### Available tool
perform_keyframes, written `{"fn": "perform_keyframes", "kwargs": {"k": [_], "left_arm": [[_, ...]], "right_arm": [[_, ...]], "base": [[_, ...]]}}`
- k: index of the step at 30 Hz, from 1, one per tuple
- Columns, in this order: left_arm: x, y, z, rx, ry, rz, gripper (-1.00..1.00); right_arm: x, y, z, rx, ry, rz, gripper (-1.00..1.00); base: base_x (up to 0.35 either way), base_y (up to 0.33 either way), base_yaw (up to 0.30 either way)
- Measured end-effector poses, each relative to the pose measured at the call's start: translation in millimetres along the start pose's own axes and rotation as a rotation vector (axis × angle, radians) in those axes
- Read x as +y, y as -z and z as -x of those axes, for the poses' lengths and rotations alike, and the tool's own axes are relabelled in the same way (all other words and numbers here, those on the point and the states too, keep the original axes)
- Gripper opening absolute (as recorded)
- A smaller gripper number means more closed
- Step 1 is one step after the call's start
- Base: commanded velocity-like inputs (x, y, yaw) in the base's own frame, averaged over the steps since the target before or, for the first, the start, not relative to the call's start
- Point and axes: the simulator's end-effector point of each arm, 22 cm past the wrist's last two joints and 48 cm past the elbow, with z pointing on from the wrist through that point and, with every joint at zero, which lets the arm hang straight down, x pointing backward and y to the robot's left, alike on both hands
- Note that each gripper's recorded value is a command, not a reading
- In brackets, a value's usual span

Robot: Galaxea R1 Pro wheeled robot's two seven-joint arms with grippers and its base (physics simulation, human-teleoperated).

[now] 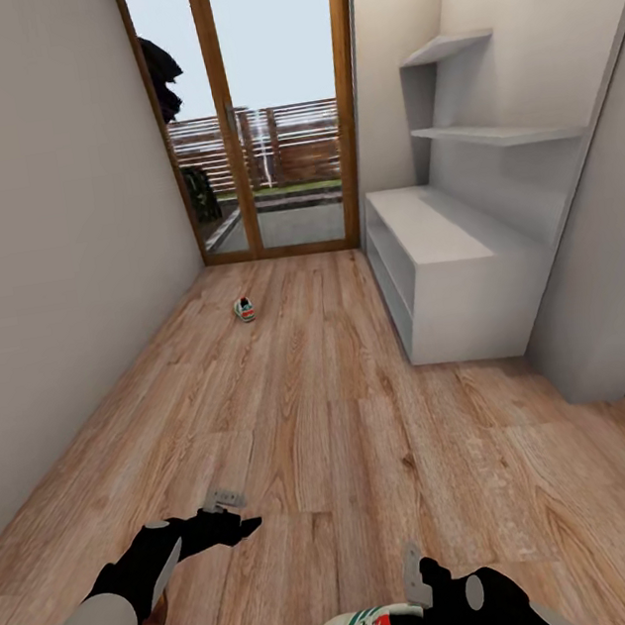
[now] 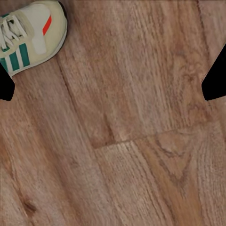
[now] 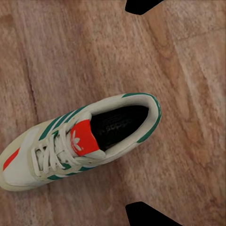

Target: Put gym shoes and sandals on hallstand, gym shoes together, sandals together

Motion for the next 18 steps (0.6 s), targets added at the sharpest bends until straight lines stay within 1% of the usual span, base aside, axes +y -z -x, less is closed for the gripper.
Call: {"fn": "perform_keyframes", "kwargs": {"k": [2, 3, 9, 10, 14, 18], "left_arm": [[1, 0.9, 8, -0.010, -0.006, 0.002, 1.00], [2, 3.1, 20, -0.023, -0.010, 0.006, 1.00], [3, 10.6, 46, -0.030, -0.009, 0.015, 1.00], [2, 14.0, 56, -0.039, -0.011, 0.016, 1.00], [-2, 18.4, 71, -0.056, -0.023, 0.006, 1.00], [-7, 19.0, 74, -0.058, -0.029, -0.014, 1.00]], "right_arm": [[0, 0.1, 0, 0.000, 0.000, -0.001, 1.00], [-1, 0.5, 0, 0.000, 0.000, -0.003, 1.00], [-2, 0.7, 0, 0.000, -0.001, -0.005, 1.00], [-2, 0.8, 1, -0.001, -0.001, -0.006, 1.00], [-3, 0.8, 1, -0.002, -0.001, -0.007, 1.00], [-2, -0.2, 0, 0.000, -0.003, -0.004, 1.00]], "base": [[0.000, 0.000, 0.000], [0.000, 0.000, 0.000], [0.000, 0.000, 0.000], [0.000, 0.000, 0.000], [0.000, 0.000, 0.000], [0.000, 0.000, 0.000]]}}
